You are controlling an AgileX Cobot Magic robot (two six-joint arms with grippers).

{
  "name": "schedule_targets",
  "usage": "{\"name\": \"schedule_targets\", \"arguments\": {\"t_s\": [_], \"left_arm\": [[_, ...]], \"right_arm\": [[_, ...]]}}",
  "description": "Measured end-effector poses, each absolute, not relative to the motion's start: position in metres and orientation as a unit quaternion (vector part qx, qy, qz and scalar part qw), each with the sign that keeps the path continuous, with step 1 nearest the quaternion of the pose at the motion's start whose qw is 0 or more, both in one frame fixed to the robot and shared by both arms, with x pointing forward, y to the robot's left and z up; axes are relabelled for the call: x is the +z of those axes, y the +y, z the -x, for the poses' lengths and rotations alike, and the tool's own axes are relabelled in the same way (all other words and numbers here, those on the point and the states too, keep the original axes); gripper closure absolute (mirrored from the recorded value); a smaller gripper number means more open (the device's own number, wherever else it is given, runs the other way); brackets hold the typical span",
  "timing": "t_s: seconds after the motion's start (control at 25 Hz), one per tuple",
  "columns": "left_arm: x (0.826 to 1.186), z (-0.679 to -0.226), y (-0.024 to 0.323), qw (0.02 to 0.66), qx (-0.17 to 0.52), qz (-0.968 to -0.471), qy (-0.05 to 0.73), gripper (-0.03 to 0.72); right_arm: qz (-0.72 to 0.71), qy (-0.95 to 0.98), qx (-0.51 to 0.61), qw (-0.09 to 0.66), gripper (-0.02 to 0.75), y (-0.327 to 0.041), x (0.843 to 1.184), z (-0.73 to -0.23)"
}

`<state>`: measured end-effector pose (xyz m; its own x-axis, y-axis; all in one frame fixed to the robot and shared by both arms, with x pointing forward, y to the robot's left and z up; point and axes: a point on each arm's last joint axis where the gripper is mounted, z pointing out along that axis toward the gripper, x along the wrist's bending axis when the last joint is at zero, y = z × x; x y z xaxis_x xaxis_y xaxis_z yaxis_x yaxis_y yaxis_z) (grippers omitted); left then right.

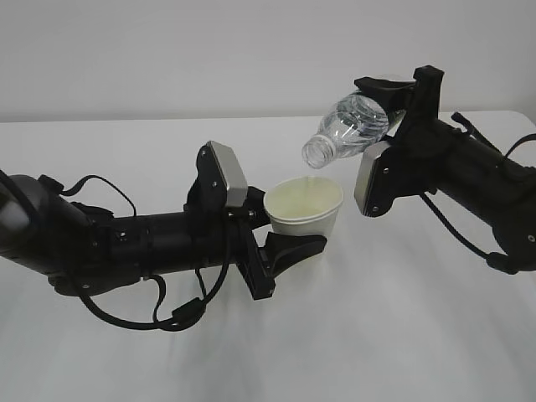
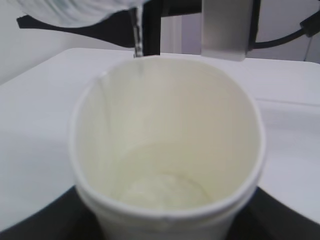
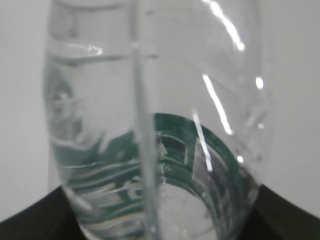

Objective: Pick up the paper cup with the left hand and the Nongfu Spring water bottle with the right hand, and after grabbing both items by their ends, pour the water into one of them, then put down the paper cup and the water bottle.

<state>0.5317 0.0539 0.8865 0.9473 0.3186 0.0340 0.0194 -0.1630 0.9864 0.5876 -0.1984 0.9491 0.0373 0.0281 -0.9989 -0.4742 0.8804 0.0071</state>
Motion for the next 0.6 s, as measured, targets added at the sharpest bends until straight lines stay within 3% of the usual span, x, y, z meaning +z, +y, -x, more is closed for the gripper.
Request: {"name": "schedule_targets", "arguments": {"t_s": [0.6], "left_arm": [[0.8865,-0.5317,0.0539,0.637,0.117,-0.753,0.112,0.259]], "right_arm": [[0.17,0.669,0.175,0.702,0.253,-0.1983,0.9491,-0.5876]]}}
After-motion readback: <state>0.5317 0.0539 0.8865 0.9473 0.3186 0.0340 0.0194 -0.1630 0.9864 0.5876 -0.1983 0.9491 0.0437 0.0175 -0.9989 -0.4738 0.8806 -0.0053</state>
